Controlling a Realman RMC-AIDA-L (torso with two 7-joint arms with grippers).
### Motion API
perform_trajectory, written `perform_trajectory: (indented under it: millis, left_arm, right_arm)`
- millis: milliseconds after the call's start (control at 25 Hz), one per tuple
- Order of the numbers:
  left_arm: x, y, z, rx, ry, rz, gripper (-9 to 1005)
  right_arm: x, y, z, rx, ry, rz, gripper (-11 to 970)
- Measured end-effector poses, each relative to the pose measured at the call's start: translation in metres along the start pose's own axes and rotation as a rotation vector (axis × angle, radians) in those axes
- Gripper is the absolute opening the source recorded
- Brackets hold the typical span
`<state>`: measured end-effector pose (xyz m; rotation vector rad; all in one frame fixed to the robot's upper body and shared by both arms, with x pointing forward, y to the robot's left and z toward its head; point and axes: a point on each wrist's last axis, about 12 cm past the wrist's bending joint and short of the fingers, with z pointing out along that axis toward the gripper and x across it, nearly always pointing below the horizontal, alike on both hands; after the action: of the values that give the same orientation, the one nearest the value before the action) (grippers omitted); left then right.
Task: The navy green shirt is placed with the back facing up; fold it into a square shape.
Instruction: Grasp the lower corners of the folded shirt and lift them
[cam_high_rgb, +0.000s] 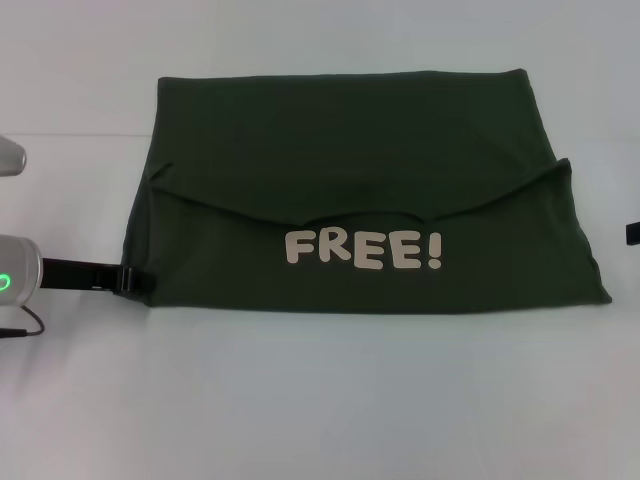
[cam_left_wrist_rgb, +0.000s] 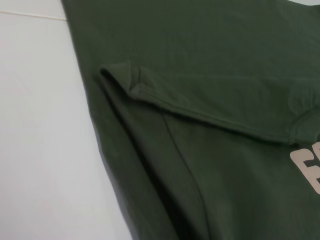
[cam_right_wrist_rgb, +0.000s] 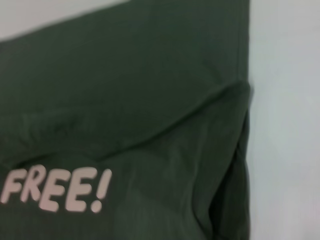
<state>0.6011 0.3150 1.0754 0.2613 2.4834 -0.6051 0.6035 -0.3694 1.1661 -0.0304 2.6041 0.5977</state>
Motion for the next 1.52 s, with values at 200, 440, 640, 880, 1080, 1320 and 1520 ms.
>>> perform_trajectory:
  millis: [200, 440, 640, 880, 1080, 1320, 1520]
  left_arm:
    - [-0.002, 0.0, -0.001, -0.002, -0.004, 0.006, 43]
    - [-0.004, 0.0, -0.001, -0.004, -0.006, 0.012, 43]
    - [-0.006, 0.0, -0.002, -0.005, -0.008, 0.015, 44]
    - [-0.007, -0.001, -0.001, -0.004, -0.01, 0.019, 44]
    - [-0.007, -0.001, -0.001, -0.004, -0.01, 0.019, 44]
    - [-0.008, -0.002, -0.001, -0.003, -0.011, 0.02, 44]
    - [-0.009, -0.003, 0.0, 0.0, -0.011, 0.023, 42]
  right_arm:
    - [-0.002, 0.015, 0.022, 0.02, 0.114, -0.024, 910]
    - [0.0, 0.019, 0.045, 0.042, 0.131, -0.043, 903]
    - [-0.003, 0.026, 0.052, 0.039, 0.109, -0.063, 897]
    - [-0.003, 0.033, 0.063, 0.029, 0.11, -0.083, 890]
    - [-0.002, 0.034, 0.07, 0.031, 0.105, -0.084, 837]
    - [-0.001, 0.038, 0.076, 0.028, 0.098, -0.104, 806]
    - [-0.001, 0.04, 0.079, 0.031, 0.085, -0.12, 805]
